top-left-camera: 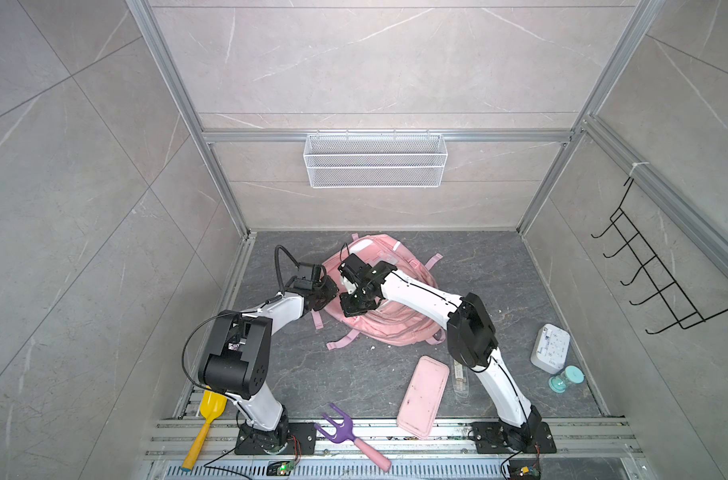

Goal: Pack books, pencil case, and school supplies into a backpack
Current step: Unzip the student bag at the center of the table, then move the pencil case to the bottom-center of the table.

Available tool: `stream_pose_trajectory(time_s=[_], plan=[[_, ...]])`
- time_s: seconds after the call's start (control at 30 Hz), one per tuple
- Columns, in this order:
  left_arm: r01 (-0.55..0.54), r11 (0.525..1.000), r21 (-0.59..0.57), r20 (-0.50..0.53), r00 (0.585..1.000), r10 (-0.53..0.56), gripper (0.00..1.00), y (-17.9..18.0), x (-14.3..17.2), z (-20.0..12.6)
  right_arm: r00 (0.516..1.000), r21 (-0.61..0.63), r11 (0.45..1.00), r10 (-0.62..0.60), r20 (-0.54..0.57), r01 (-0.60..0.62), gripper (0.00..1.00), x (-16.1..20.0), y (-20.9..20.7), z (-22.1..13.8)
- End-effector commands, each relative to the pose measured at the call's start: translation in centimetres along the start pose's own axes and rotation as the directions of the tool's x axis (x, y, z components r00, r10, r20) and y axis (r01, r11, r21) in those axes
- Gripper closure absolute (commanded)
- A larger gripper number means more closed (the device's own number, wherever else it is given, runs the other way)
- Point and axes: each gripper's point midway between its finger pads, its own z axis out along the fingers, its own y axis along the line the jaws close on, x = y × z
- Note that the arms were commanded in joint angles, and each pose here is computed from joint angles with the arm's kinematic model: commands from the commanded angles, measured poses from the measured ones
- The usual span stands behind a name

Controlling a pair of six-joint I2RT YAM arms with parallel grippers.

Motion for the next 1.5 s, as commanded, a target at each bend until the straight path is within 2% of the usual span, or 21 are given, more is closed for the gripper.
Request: stream_pose_trajectory(time_s=[0.0, 0.27, 0.33, 0.37, 0.5, 0.57, 0.67, 0.8, 0.97, 1.1, 1.2, 1.47], plan=[[-0.022, 0.998, 0.062, -0.061, 0.998, 0.026, 1.00, -1.9, 2.0, -0.8, 0.995, -0.096, 0.994, -0.051, 0.083, 0.058, 1.00, -2.9, 3.8, -0.9], [-0.037, 0.998, 0.059, -0.062, 0.997, 0.041, 1.00, -2.2, 1.5, -0.7, 0.995, -0.040, 0.997, -0.064, 0.078, 0.067, 1.00, -3.3, 3.1, -0.8], [-0.041, 0.997, 0.065, -0.059, 0.997, 0.045, 0.99, -2.5, 1.2, -0.7, 0.994, -0.036, 0.996, -0.073, 0.078, 0.076, 0.95, -3.0, 3.0, -1.3], [-0.046, 0.997, 0.066, -0.058, 0.997, 0.050, 0.96, -2.6, 1.0, -0.8, 0.994, -0.038, 0.996, -0.079, 0.082, 0.082, 0.91, -2.8, 3.0, -1.8], [-0.071, 0.996, 0.059, -0.050, 0.996, 0.074, 0.87, -2.9, 0.6, -1.5, 0.990, -0.047, 0.995, -0.087, 0.111, 0.093, 0.61, -1.8, 2.7, -3.6], [-0.082, 0.995, 0.051, -0.042, 0.996, 0.084, 0.82, -2.9, 0.2, -1.9, 0.988, -0.051, 0.994, -0.088, 0.125, 0.095, 0.49, -1.1, 2.5, -4.8], [-0.095, 0.994, 0.044, -0.033, 0.995, 0.097, 0.76, -2.9, -0.1, -2.6, 0.985, -0.052, 0.994, -0.083, 0.152, 0.092, 0.42, -0.4, 2.0, -6.5], [-0.127, 0.992, 0.027, -0.013, 0.992, 0.127, 0.66, -3.1, -0.6, -3.9, 0.980, -0.057, 0.995, -0.067, 0.185, 0.079, 0.40, 0.8, 1.0, -8.9], [-0.218, 0.976, -0.023, 0.042, 0.975, 0.219, 0.48, -3.8, -1.2, -6.8, 0.973, -0.030, 0.999, -0.009, 0.231, 0.016, 0.40, 3.0, -2.6, -11.4], [-0.342, 0.939, -0.029, 0.043, 0.938, 0.343, 0.41, -5.9, 0.0, -8.8, 0.967, -0.012, 0.998, 0.058, 0.249, -0.056, 0.40, 5.9, -7.0, -12.5], [-0.447, 0.894, -0.029, 0.013, 0.894, 0.447, 0.38, -7.4, 2.1, -9.4, 0.957, 0.010, 0.992, 0.117, 0.264, -0.124, 0.40, 8.1, -10.3, -13.5], [-0.673, 0.740, -0.001, -0.115, 0.735, 0.669, 0.35, -10.1, 10.7, -8.4, 0.920, 0.054, 0.962, 0.238, 0.311, -0.267, 0.35, 10.7, -16.2, -16.1]])
